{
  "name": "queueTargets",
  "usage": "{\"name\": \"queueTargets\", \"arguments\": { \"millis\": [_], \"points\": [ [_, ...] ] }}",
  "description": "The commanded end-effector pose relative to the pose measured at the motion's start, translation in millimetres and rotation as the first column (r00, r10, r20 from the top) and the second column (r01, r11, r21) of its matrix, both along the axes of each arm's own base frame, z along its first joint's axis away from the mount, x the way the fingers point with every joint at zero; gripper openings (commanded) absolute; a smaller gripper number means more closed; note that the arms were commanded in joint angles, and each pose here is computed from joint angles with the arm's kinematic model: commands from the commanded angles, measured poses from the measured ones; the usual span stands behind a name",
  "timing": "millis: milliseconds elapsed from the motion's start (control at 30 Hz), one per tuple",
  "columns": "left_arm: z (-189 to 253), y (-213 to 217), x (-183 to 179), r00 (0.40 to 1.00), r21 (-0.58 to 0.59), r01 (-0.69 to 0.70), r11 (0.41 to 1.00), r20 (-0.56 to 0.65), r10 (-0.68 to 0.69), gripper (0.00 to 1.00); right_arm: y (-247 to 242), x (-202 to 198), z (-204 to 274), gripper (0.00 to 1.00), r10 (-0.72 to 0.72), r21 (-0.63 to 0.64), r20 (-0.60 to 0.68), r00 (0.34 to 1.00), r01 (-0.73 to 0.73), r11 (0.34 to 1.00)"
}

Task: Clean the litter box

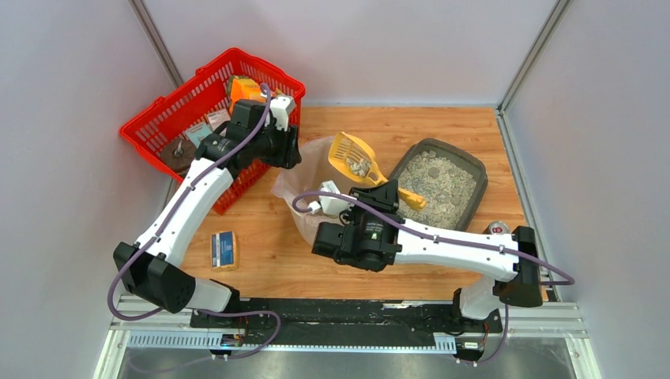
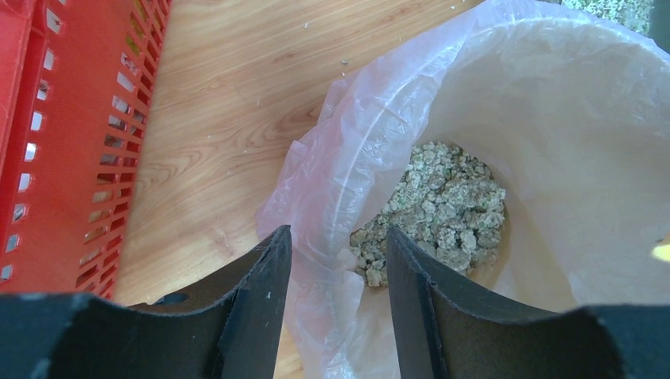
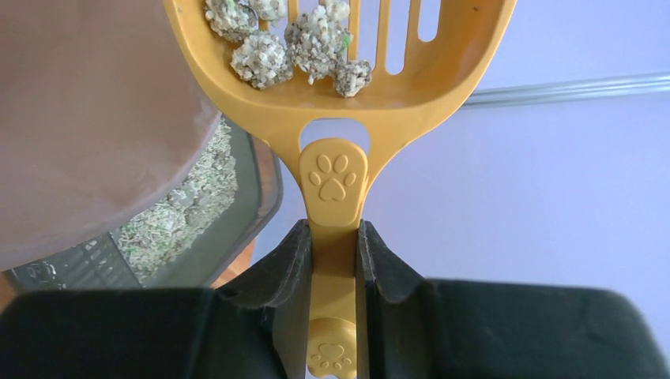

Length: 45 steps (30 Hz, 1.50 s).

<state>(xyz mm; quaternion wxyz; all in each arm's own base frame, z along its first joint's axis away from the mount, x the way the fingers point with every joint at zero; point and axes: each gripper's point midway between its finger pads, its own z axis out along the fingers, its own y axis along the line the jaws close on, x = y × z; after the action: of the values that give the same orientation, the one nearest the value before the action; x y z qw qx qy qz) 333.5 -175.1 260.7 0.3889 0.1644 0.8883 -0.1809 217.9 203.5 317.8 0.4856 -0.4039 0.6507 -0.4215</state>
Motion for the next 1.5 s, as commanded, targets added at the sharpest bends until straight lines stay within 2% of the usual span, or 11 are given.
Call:
{"name": "queueTargets", "arguments": {
  "millis": [0,200,400,433,667,867,967,1100,1267,1333,1467],
  "points": [
    [18,-5,3,0.999,-0.041,0.012,0.999,0.032,-0.011,0.54,10,-6,14,0.00,0.018,-0.082,0.136,0.991,-0.006,0.997],
    [17,-6,4,1.000,-0.044,0.010,0.999,0.028,-0.009,0.48,17,-14,9,0.00,0.047,-0.217,0.232,0.972,0.005,0.976],
    [16,-6,4,1.000,-0.045,0.011,0.999,0.024,-0.009,0.42,23,-20,13,0.00,0.063,-0.273,0.307,0.950,0.025,0.962],
    [17,-6,4,1.000,-0.046,0.012,0.999,0.025,-0.011,0.38,24,-21,12,0.00,0.066,-0.278,0.308,0.949,0.024,0.960],
    [17,-7,3,1.000,-0.050,0.014,0.999,0.023,-0.013,0.31,23,-24,16,0.00,0.076,-0.276,0.313,0.947,0.014,0.961],
    [17,-7,3,1.000,-0.051,0.016,0.999,0.023,-0.015,0.25,11,-24,44,0.04,0.048,-0.147,0.334,0.941,0.002,0.989],
    [16,-8,3,1.000,-0.051,0.017,0.999,0.021,-0.016,0.22,5,-24,54,0.03,0.042,-0.106,0.329,0.943,-0.007,0.994],
    [17,-7,3,1.000,-0.049,0.017,0.999,0.022,-0.015,0.17,5,-24,41,0.00,0.050,-0.121,0.304,0.951,-0.014,0.993],
    [17,-8,3,1.000,-0.050,0.018,0.999,0.022,-0.017,0.12,9,-29,7,0.00,0.088,-0.294,0.303,0.949,0.005,0.956],
    [17,-7,2,1.000,-0.050,0.018,0.999,0.021,-0.017,0.11,12,-33,-2,0.00,0.110,-0.311,0.289,0.951,-0.016,0.950],
    [17,-8,3,1.000,-0.052,0.020,0.998,0.021,-0.019,0.11,12,-34,-5,0.01,0.128,-0.261,0.234,0.964,-0.064,0.963]
  ]
}}
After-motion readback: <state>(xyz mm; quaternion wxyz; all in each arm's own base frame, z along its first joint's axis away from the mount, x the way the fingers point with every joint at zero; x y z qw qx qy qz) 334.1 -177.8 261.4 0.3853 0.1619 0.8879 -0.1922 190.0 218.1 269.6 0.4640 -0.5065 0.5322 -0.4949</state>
